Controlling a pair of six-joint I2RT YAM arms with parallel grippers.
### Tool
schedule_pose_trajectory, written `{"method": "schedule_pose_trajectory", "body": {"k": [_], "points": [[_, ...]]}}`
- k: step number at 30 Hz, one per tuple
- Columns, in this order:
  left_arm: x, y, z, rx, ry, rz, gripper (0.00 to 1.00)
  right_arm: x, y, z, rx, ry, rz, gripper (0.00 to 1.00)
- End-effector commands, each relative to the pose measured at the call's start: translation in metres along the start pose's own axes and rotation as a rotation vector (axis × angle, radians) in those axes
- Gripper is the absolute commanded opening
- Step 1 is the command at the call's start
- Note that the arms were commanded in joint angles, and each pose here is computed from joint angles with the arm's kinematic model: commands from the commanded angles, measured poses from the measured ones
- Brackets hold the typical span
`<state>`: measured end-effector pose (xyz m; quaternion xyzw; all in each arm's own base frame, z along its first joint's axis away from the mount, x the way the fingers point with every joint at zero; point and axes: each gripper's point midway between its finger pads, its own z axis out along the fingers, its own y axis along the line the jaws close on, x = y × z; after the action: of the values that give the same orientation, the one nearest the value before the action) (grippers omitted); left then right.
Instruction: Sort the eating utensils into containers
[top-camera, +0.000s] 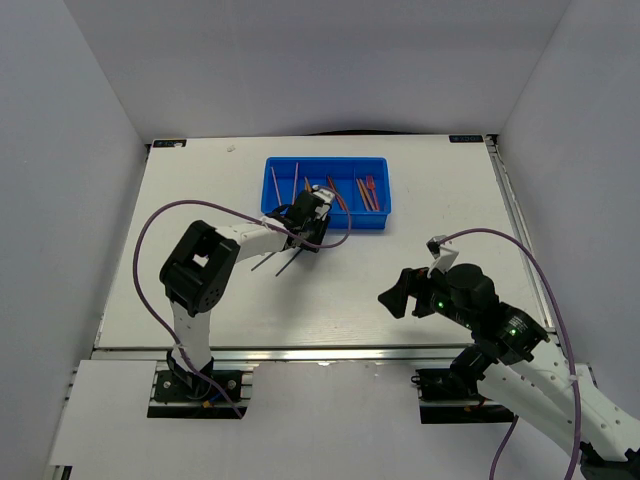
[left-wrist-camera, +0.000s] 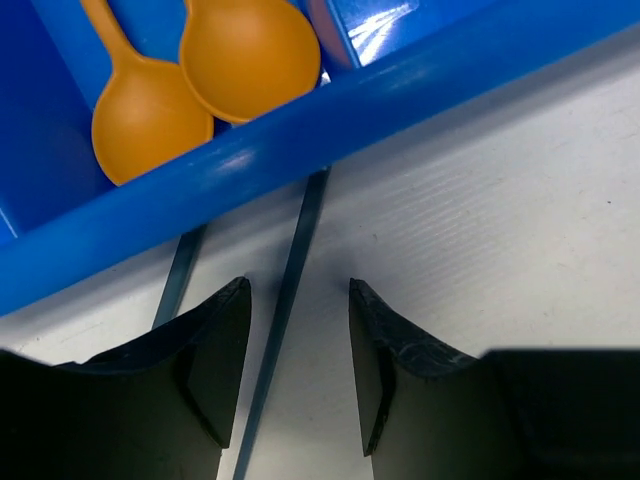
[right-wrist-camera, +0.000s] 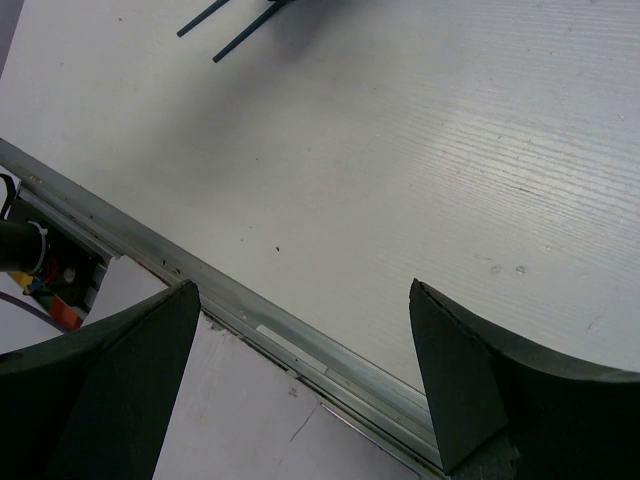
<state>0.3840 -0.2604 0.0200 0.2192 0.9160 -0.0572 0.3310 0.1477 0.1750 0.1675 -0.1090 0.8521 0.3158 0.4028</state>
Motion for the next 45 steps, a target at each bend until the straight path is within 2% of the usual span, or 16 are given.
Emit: {"method": "schedule_pose_trajectory", "body": {"k": [1, 2, 6, 11, 13, 15, 17, 20, 24, 29, 37, 40, 41, 44, 45], "points": [[-0.013, 0.009, 0.001, -0.023, -0.035, -0.004, 0.54, -0.01, 0.004, 0.001, -0.013, -0.035, -0.01, 0.89], [-0.012, 0.008, 0.002, -0.018, -0.032, -0.004, 0.54, -0.01, 0.004, 0.003, -0.013, -0.033, -0.01, 0.89], [0.001, -0.001, 0.005, 0.034, 0.015, -0.009, 0.27, -0.009, 0.005, 0.004, -0.018, -0.028, -0.009, 0.89], [0.034, -0.012, -0.006, 0.102, 0.066, -0.062, 0.24, -0.012, 0.008, 0.003, -0.031, -0.037, -0.007, 0.89], [0.047, -0.017, -0.01, 0.118, 0.094, -0.096, 0.15, -0.013, 0.009, 0.004, -0.036, -0.041, -0.005, 0.89], [0.068, -0.023, -0.014, 0.127, 0.132, -0.121, 0.13, -0.012, 0.009, 0.004, -0.036, -0.036, -0.005, 0.89], [0.082, -0.034, -0.018, 0.159, 0.159, -0.127, 0.0, -0.012, 0.011, 0.005, -0.046, -0.037, -0.002, 0.89], [0.095, -0.041, -0.028, 0.122, 0.165, -0.105, 0.0, -0.012, 0.011, 0.007, -0.046, -0.04, 0.005, 0.89], [0.069, -0.045, -0.054, 0.075, 0.077, -0.106, 0.0, -0.014, 0.012, 0.007, -0.049, -0.046, 0.008, 0.89], [0.011, -0.029, -0.095, -0.004, -0.112, -0.177, 0.0, -0.015, 0.013, 0.005, -0.053, -0.051, 0.012, 0.89], [-0.038, -0.015, -0.125, -0.069, -0.245, -0.262, 0.0, -0.015, 0.013, 0.004, -0.052, -0.049, 0.014, 0.9], [-0.07, 0.009, -0.14, -0.168, -0.329, -0.322, 0.0, -0.015, 0.013, 0.004, -0.053, -0.051, 0.015, 0.89], [-0.092, 0.024, -0.146, -0.191, -0.37, -0.365, 0.0, -0.014, 0.013, 0.005, -0.052, -0.046, 0.012, 0.89], [-0.127, 0.053, -0.152, -0.219, -0.416, -0.435, 0.0, -0.014, 0.012, 0.005, -0.049, -0.044, 0.009, 0.89], [-0.147, 0.073, -0.153, -0.248, -0.45, -0.476, 0.0, -0.014, 0.013, 0.005, -0.051, -0.045, 0.009, 0.89]]}}
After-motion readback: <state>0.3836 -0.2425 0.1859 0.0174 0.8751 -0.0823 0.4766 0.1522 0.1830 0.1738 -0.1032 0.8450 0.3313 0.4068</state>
